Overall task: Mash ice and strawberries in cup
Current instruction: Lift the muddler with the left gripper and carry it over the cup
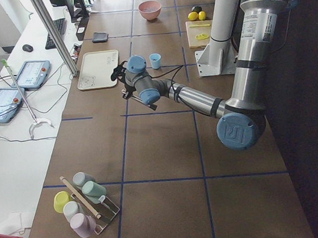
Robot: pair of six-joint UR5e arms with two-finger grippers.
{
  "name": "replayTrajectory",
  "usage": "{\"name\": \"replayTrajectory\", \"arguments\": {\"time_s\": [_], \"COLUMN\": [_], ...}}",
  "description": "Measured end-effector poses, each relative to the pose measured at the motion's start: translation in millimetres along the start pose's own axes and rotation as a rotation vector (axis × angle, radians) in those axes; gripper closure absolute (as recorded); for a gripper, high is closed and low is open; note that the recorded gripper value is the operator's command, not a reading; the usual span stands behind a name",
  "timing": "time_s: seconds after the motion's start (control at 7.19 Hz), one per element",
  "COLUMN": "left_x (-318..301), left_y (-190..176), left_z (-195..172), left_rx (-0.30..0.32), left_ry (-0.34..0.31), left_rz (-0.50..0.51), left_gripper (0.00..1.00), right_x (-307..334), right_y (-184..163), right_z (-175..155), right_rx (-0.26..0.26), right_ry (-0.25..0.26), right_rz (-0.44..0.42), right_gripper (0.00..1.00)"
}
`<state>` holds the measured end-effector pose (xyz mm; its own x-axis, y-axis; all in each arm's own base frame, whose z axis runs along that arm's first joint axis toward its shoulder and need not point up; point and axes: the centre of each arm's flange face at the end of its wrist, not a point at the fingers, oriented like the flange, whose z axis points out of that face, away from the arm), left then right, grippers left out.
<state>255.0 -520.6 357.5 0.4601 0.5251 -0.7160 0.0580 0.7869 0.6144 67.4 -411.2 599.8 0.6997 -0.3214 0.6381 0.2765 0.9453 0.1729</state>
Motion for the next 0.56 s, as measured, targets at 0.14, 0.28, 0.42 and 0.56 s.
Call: {"name": "replayTrajectory", "arguments": {"time_s": [0.14, 0.28, 0.42, 0.56], "left_x": [28, 62, 100, 138], "left_y": [-25, -49, -64, -69], "left_z": [-9, -16, -19, -11], "left_rx": [0.083, 0.167, 0.239, 0.320], "left_ry": [0.062, 0.147, 0.230, 0.301], "left_rz": [0.035, 0.057, 0.089, 0.136], "left_gripper": [1.00, 1.00, 1.00, 1.00], "right_x": [1, 2, 2, 3], "right_y": [1, 1, 2, 2], "right_z": [0, -1, -1, -2], "right_rx": [0.001, 0.001, 0.003, 0.004], "right_ry": [0.000, 0.001, 0.002, 0.003], "right_rz": [0.002, 0.006, 0.008, 0.010], "right_gripper": [0.01, 0.01, 0.01, 0.01]}}
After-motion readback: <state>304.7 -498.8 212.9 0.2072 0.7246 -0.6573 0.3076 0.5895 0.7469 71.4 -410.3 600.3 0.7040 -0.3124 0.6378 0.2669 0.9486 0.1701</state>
